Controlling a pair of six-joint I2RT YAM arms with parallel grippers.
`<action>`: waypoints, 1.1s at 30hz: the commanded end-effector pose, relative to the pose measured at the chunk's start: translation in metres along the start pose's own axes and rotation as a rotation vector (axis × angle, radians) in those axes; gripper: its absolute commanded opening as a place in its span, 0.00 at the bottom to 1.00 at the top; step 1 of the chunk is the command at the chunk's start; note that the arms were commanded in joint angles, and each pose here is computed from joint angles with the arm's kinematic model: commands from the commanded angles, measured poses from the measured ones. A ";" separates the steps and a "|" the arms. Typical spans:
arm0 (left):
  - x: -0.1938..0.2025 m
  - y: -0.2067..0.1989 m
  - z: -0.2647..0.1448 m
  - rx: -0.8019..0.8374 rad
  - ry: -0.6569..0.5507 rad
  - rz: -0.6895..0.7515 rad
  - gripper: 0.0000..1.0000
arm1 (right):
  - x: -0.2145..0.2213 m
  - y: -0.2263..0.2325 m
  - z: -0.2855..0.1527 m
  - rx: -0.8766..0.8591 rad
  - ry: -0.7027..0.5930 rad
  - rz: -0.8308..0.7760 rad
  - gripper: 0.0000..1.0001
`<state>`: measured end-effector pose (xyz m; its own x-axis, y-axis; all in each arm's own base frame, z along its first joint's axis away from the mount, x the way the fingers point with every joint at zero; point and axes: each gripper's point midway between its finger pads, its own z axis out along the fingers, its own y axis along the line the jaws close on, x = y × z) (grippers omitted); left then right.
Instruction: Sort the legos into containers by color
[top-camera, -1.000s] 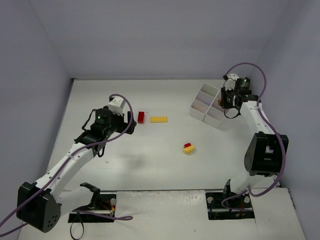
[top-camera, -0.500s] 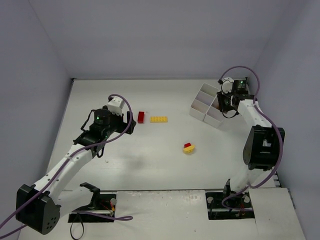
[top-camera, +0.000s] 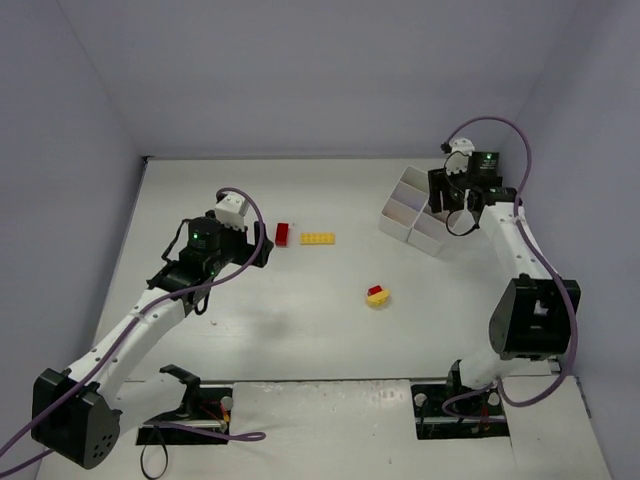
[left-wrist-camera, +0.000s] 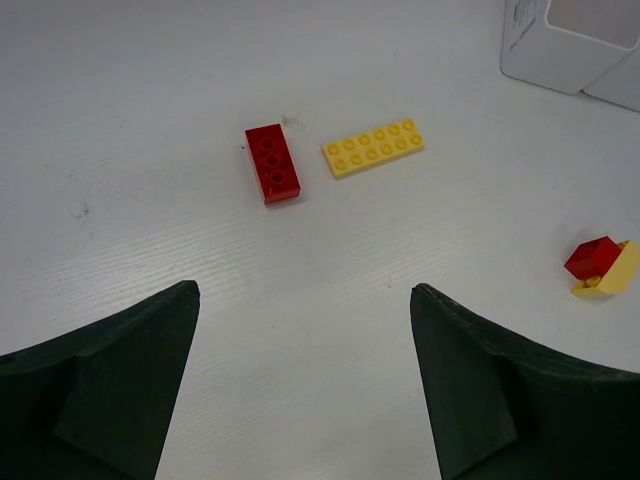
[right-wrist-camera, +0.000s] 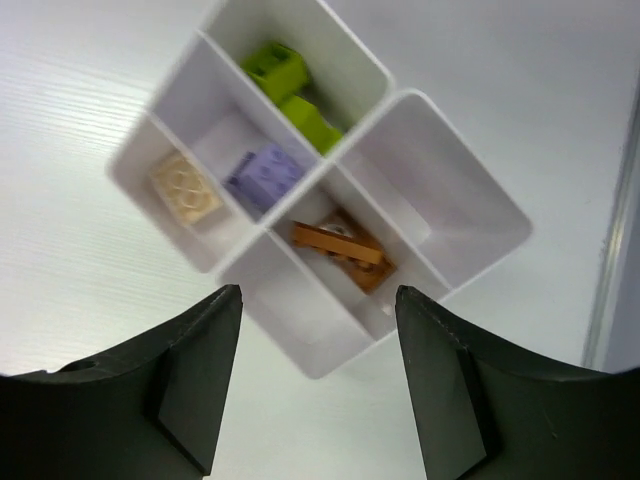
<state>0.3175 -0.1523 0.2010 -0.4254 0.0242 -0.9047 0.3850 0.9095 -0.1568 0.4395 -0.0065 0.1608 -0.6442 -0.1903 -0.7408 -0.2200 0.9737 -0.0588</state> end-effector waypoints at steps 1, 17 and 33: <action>-0.029 -0.002 0.001 -0.009 -0.095 -0.020 0.80 | -0.044 0.048 -0.039 -0.093 -0.167 0.016 0.59; -0.010 0.002 -0.014 -0.045 0.010 -0.048 0.80 | -0.026 0.257 -0.006 -0.657 -0.117 -0.510 0.71; 0.009 0.015 -0.053 -0.115 0.052 -0.027 0.80 | 0.007 0.323 0.091 -0.676 0.031 -0.724 0.71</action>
<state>0.2752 -0.1203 0.1975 -0.5147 0.0260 -0.8570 0.2872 0.9470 -0.1437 0.4119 0.3063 0.0533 -0.2836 -0.7215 -0.6317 -0.9299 0.3677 -0.0024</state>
